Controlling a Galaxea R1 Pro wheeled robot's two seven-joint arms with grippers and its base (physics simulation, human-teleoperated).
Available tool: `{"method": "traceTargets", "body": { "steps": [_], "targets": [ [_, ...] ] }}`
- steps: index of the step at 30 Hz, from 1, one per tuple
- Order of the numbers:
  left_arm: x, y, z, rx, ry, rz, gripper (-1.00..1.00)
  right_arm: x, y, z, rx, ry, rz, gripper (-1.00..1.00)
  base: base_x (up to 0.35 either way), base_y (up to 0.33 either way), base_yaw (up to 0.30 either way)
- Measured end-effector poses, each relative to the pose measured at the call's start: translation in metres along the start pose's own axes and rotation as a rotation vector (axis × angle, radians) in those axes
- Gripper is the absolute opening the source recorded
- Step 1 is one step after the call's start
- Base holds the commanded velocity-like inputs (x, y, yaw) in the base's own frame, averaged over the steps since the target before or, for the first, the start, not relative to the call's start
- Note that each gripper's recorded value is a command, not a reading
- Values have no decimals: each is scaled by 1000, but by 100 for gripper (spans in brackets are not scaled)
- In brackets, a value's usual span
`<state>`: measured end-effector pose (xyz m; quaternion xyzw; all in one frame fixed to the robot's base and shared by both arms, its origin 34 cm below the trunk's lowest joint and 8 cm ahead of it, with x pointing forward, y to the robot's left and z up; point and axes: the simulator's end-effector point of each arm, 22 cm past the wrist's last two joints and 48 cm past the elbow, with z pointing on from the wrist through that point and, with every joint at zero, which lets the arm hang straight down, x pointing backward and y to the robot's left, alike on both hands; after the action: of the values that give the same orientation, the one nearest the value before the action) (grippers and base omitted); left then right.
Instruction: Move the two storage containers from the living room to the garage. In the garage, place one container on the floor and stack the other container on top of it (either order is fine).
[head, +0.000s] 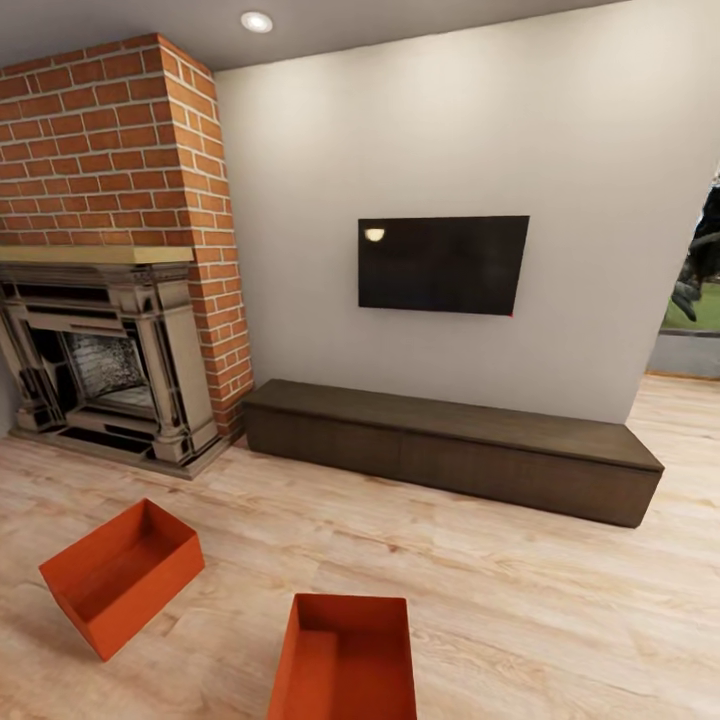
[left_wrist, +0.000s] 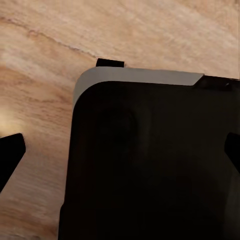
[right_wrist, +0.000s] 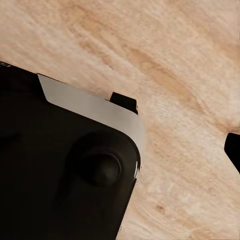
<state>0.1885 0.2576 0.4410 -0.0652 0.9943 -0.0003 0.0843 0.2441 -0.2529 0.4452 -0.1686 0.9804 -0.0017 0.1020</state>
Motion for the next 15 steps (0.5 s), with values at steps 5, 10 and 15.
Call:
{"method": "traceTargets", "body": {
  "steps": [5,10,15],
  "targets": [
    [0,0,0,0,0,1,100,0,0,0,0,0,0,100,244,216,0],
    [0,0,0,0,0,2,100,0,0,0,0,0,0,100,227,199,0],
    [0,0,0,-1,0,1,100,0,0,0,0,0,0,100,92,79,0]
  ]
}}
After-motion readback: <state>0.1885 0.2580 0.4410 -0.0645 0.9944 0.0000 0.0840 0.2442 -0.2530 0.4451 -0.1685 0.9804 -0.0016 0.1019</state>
